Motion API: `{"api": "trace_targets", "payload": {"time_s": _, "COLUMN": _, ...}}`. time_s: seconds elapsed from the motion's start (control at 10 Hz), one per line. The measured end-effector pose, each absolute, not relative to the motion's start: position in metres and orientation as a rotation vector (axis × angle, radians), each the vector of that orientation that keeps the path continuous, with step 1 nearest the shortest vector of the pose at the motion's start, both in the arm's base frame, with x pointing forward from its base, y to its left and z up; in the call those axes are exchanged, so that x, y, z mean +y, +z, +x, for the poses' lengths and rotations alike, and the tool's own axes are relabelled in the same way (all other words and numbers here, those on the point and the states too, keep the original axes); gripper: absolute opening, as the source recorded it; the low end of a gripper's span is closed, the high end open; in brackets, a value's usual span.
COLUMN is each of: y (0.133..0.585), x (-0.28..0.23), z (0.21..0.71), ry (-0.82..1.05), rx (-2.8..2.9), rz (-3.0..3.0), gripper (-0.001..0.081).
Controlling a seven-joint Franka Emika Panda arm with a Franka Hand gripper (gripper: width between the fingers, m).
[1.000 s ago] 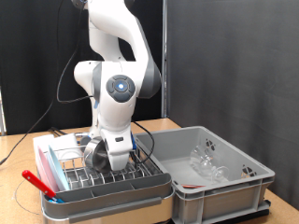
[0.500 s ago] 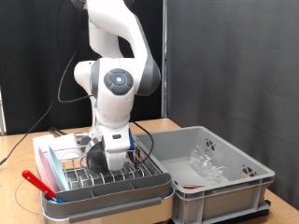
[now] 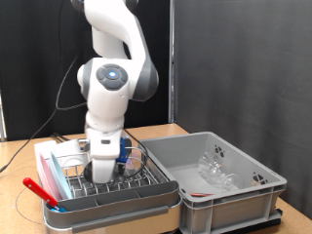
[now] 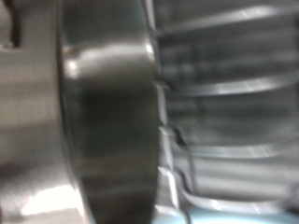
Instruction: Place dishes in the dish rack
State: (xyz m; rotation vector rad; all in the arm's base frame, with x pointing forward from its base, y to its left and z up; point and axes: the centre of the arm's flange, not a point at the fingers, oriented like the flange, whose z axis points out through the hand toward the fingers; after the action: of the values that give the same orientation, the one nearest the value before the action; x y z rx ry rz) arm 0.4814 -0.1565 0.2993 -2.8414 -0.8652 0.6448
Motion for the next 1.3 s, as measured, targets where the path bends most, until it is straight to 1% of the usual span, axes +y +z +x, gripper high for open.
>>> {"api": "trace_targets", "payload": {"time_s": 0.3, "y": 0.287, "x": -0.192, "z": 0.494, "ry": 0.666, "rx": -0.843, "rz": -2.885, "gripper": 0.0805}}
{"api": "trace_targets", "payload": {"time_s": 0.5, "y": 0.277, "x": -0.203, "z": 0.499, "ry": 0.666, "rx": -0.858, "rz": -2.896, "gripper": 0.0805}}
{"api": "trace_targets", "payload": {"time_s": 0.7, "y": 0.276, "x": -0.209, "z": 0.501, "ry": 0.649, "rx": -0.876, "rz": -2.907, "gripper": 0.0805}}
{"api": "trace_targets", "payload": {"time_s": 1.0, "y": 0.276, "x": -0.209, "z": 0.502, "ry": 0.626, "rx": -0.912, "rz": -2.871, "gripper": 0.0805}}
{"api": "trace_targets", "payload": {"time_s": 1.3, "y": 0.289, "x": -0.181, "z": 0.490, "ry": 0.645, "rx": -0.961, "rz": -2.554, "gripper": 0.0805}}
